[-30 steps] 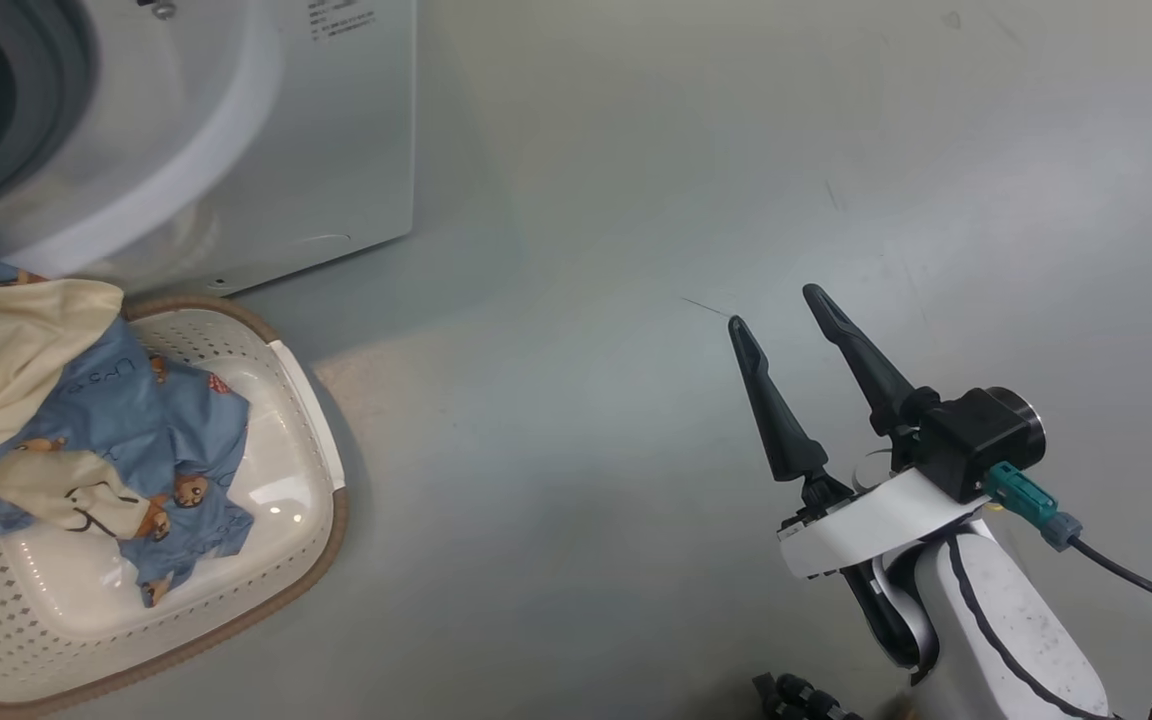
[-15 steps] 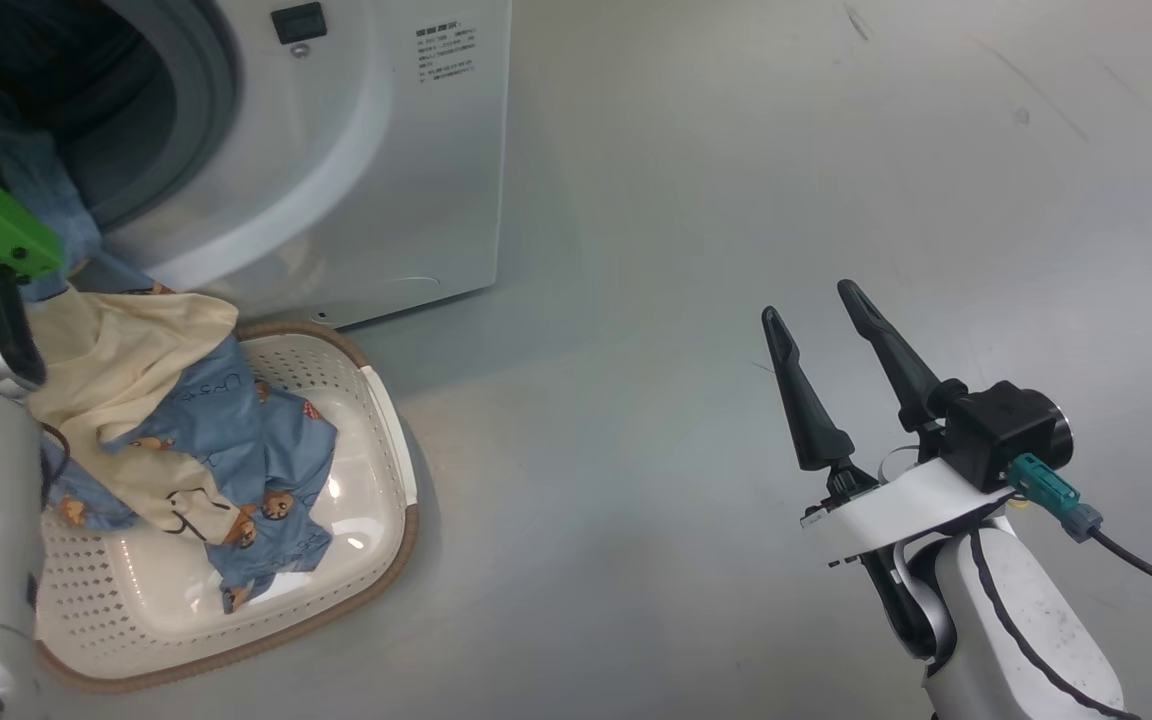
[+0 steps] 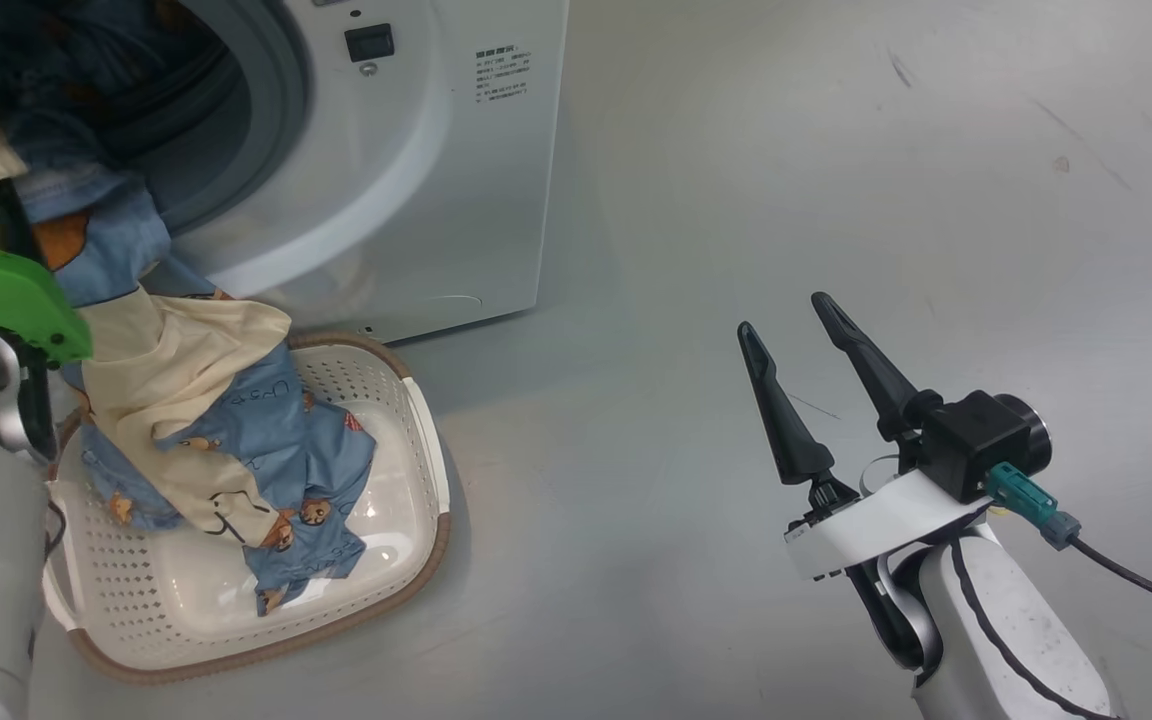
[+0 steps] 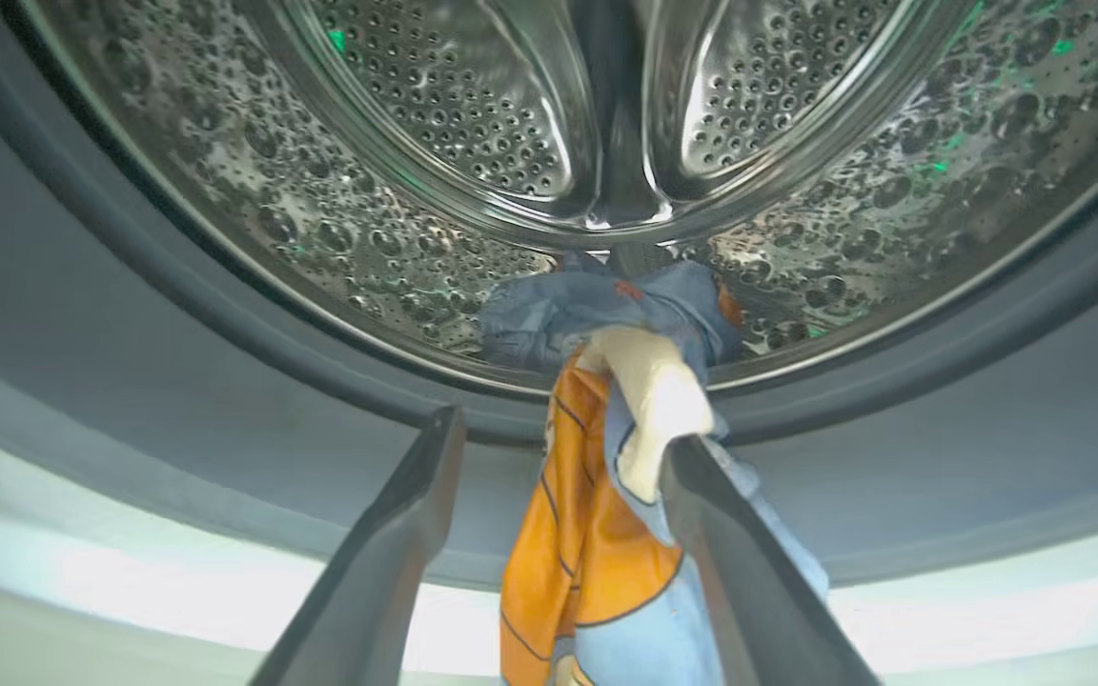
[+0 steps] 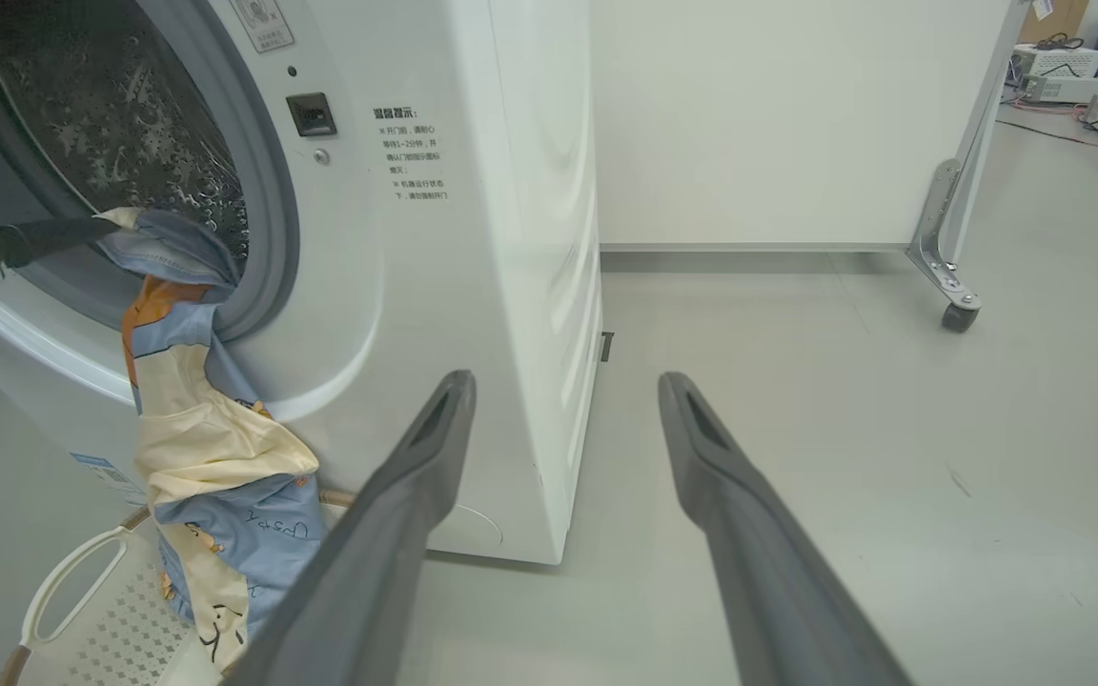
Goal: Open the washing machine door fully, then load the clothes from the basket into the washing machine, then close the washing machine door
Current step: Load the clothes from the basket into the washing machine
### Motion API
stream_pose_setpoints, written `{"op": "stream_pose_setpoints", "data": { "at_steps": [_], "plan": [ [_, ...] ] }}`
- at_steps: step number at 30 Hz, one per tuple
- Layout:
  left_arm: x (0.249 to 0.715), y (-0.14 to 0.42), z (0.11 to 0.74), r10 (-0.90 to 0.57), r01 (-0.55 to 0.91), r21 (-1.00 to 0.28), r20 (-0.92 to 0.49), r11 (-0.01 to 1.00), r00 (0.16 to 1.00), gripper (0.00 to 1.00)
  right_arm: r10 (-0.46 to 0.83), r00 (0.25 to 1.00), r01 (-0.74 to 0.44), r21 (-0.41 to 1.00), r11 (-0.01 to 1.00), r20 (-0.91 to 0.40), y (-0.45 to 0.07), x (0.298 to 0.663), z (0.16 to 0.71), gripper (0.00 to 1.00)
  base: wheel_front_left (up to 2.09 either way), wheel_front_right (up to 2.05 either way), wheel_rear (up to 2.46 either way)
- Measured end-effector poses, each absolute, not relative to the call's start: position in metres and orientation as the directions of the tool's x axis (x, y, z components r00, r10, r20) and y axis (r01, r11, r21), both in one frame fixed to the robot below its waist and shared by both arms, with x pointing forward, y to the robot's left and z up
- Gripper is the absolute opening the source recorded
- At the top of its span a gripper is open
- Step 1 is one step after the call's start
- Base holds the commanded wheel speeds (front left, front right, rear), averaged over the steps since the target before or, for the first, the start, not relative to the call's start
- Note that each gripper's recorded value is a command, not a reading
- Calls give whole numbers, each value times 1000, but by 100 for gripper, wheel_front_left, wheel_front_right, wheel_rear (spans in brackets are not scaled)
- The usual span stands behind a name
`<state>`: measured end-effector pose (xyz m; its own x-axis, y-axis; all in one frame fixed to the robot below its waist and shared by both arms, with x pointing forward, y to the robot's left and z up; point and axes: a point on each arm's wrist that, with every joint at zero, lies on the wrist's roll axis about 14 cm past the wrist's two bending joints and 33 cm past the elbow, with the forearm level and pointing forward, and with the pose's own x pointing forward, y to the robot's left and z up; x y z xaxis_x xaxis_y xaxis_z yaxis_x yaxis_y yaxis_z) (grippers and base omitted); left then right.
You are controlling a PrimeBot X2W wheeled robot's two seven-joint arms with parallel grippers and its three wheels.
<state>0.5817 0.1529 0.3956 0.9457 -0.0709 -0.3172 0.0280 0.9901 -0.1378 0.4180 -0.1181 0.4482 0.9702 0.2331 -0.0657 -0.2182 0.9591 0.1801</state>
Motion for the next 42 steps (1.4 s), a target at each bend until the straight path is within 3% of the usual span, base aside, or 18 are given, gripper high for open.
{"op": "stream_pose_setpoints", "data": {
  "at_steps": [12,25,42],
  "plan": [
    [570,116,365,-185,114,-185,-429,976,884,100,182,980,-168,163,972,-77,-137,416,446,100,0,0,0],
    [559,97,364,-234,134,-250,-430,959,872,100,171,983,-158,164,974,-69,-140,420,448,100,0,0,0],
    [507,113,337,-192,56,-304,-439,951,878,100,209,976,-196,179,964,-57,-126,434,445,100,0,0,0]
  ]
}}
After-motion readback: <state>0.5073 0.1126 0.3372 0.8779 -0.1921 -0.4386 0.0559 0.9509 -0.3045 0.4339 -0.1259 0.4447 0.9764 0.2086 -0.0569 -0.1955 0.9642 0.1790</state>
